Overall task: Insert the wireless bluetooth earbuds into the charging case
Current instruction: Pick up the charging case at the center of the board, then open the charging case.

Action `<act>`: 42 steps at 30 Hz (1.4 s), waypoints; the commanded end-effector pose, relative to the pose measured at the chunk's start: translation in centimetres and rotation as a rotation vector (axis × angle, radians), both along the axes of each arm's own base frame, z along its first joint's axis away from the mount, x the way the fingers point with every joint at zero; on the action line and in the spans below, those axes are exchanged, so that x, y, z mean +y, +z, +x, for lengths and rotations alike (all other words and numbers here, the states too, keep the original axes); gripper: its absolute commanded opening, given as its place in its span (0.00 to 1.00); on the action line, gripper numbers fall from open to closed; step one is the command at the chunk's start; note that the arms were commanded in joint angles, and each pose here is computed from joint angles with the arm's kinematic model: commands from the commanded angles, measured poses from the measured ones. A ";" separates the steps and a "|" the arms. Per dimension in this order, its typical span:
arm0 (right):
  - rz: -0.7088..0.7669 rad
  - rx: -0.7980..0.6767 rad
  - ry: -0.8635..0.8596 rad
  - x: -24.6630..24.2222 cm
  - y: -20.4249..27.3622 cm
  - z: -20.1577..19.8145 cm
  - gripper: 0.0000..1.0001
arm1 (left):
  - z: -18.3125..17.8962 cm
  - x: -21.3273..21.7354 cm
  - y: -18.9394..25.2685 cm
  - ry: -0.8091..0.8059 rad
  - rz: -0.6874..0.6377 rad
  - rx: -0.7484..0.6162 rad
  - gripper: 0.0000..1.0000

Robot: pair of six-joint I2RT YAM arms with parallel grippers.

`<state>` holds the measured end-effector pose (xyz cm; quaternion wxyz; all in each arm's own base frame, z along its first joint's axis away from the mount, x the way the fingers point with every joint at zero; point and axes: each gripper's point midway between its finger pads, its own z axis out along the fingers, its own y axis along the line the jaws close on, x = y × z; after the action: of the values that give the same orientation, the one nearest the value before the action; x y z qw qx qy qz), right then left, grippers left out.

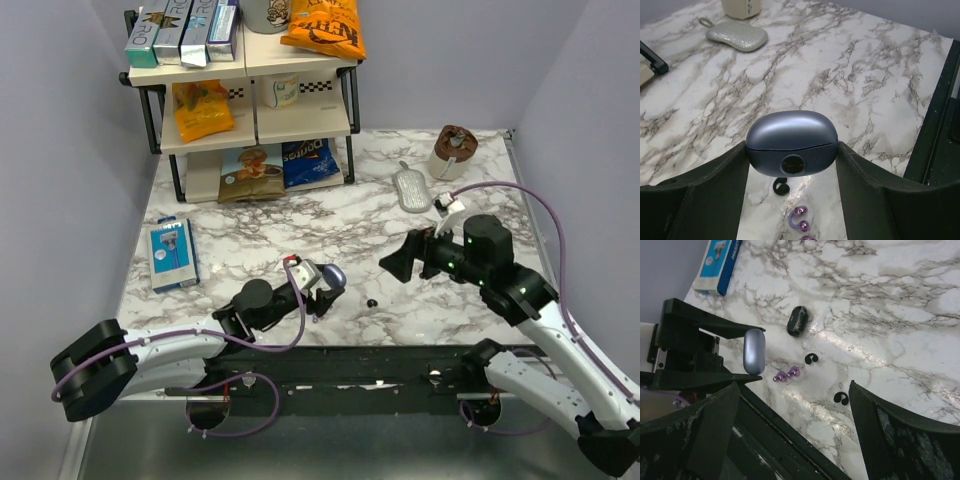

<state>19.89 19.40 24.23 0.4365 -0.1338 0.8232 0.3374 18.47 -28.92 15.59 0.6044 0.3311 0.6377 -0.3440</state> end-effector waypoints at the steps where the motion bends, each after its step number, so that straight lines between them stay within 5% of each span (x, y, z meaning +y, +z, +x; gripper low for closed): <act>1: -0.038 0.073 0.166 2.0 -1.3 -1.6 0.99 | -0.6 -1.1 4.2 -0.075 -0.071 -0.200 0.00; 15: -0.087 0.109 0.297 6.8 -1.6 -1.8 1.00 | -1.8 -2.8 3.9 -0.181 -0.022 -0.221 0.00; 42: -0.183 0.161 0.236 6.9 -5.0 -0.4 1.00 | -2.2 -3.1 3.5 -0.168 0.016 -0.225 0.00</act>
<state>19.07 26.65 18.74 0.2947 -0.2484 0.8607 0.3325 16.23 -32.24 18.33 0.6271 0.4271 0.5473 -0.3534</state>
